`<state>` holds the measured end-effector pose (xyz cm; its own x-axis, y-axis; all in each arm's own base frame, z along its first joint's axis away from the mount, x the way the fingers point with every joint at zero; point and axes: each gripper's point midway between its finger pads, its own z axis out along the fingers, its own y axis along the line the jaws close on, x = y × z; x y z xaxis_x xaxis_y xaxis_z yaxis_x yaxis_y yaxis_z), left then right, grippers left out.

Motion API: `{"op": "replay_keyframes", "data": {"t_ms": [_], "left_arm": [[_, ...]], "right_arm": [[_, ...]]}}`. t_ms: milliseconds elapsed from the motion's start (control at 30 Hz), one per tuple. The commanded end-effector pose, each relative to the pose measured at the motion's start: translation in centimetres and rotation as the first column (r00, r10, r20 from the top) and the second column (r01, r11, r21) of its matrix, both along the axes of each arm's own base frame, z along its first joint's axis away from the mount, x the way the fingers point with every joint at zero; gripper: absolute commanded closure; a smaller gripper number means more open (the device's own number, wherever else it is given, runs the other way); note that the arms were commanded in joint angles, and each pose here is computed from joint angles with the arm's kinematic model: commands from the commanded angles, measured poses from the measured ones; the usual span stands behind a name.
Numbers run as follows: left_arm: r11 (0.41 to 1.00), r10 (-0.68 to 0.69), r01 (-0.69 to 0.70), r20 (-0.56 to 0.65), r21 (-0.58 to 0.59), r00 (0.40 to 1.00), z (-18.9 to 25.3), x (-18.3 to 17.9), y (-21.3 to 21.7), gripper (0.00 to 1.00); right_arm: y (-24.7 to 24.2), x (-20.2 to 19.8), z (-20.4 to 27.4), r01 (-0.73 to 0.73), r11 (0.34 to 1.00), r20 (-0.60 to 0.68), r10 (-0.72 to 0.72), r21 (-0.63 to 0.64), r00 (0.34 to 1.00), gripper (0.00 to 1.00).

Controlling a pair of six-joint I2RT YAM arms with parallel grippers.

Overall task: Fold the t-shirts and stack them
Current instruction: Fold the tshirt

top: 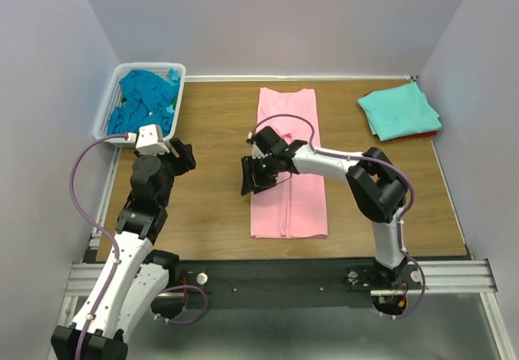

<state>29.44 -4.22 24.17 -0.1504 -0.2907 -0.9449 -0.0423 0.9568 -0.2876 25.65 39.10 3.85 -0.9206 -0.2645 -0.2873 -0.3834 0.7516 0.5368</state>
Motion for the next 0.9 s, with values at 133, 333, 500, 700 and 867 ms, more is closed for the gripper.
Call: {"op": "replay_keyframes", "data": {"t_ms": [133,333,500,700,867], "left_arm": [[0.991,-0.134,0.135,-0.094,-0.006,0.986,-2.0,0.8,-2.5,0.24],[0.933,-0.359,0.339,-0.29,-0.12,0.887,-5.0,-0.2,-7.9,0.24],[0.89,-0.452,0.422,-0.46,-0.173,0.764,-8.6,-2.9,-11.7,0.24],[0.872,-0.47,0.443,-0.604,-0.206,0.644,-12.4,-5.9,-13.7,0.24],[0.852,-0.493,0.472,-0.647,-0.225,0.581,-13.6,-7.8,-15.2,0.24]], "right_arm": [[-7.3,1.9,4.8,0.201,0.975,0.163,-0.184,-0.099,0.969,0.4],[-18.2,-2.8,3.9,0.354,0.9,0.178,-0.316,-0.254,0.932,0.39],[-22.8,-6.4,2.4,0.425,0.836,0.172,-0.388,-0.348,0.905,0.37],[-24.1,-8.6,0.4,0.415,0.821,0.113,-0.405,-0.393,0.907,0.37],[-24.4,-9.3,-0.5,0.392,0.82,0.087,-0.394,-0.418,0.915,0.38]]}}
